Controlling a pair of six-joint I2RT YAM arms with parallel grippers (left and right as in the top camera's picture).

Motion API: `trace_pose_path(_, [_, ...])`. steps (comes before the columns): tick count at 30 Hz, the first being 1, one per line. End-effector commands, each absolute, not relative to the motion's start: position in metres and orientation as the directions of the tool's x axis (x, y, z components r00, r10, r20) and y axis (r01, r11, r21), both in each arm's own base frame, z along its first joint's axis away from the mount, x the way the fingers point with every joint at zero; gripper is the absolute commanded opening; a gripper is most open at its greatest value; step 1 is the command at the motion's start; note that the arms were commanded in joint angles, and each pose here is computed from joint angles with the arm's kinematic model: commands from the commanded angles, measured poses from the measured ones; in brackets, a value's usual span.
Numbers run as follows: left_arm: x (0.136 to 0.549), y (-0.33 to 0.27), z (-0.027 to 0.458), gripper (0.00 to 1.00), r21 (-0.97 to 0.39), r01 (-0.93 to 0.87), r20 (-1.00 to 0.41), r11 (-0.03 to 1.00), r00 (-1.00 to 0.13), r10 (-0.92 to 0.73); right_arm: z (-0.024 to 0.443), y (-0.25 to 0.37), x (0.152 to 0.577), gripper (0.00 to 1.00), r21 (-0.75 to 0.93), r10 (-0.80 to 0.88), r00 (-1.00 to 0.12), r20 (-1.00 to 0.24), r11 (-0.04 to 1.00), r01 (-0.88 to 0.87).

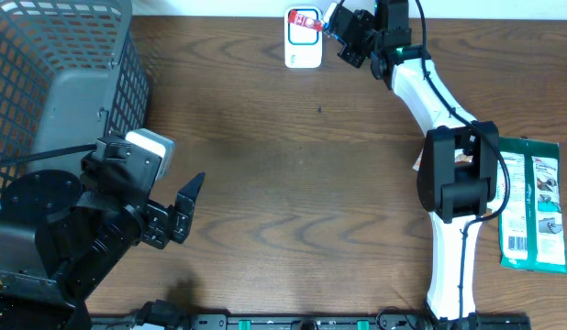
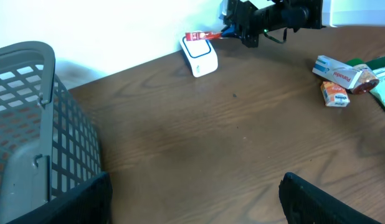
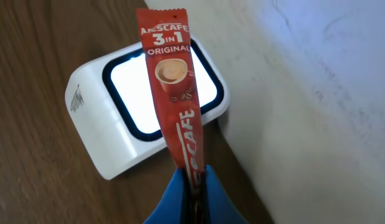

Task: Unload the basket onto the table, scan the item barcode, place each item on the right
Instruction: 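Hold the Nescafe stick in front of the scanner window, then carry the Nescafe stick right and release it beside the wipes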

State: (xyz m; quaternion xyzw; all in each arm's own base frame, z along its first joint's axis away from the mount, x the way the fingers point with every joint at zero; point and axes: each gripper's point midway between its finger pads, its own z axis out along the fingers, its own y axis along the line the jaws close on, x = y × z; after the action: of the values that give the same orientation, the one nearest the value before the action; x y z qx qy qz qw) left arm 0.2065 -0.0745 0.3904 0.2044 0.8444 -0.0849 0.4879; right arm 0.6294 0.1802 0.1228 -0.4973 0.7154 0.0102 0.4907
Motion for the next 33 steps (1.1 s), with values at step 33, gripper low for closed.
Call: trace_pose_path(33, [0.206, -0.073, 0.392, 0.86, 0.056, 0.420, -0.861, 0.906, -0.439, 0.256, 0.202, 0.114, 0.526, 0.01, -0.055, -0.287, -0.730, -0.620, 0.944, -0.325])
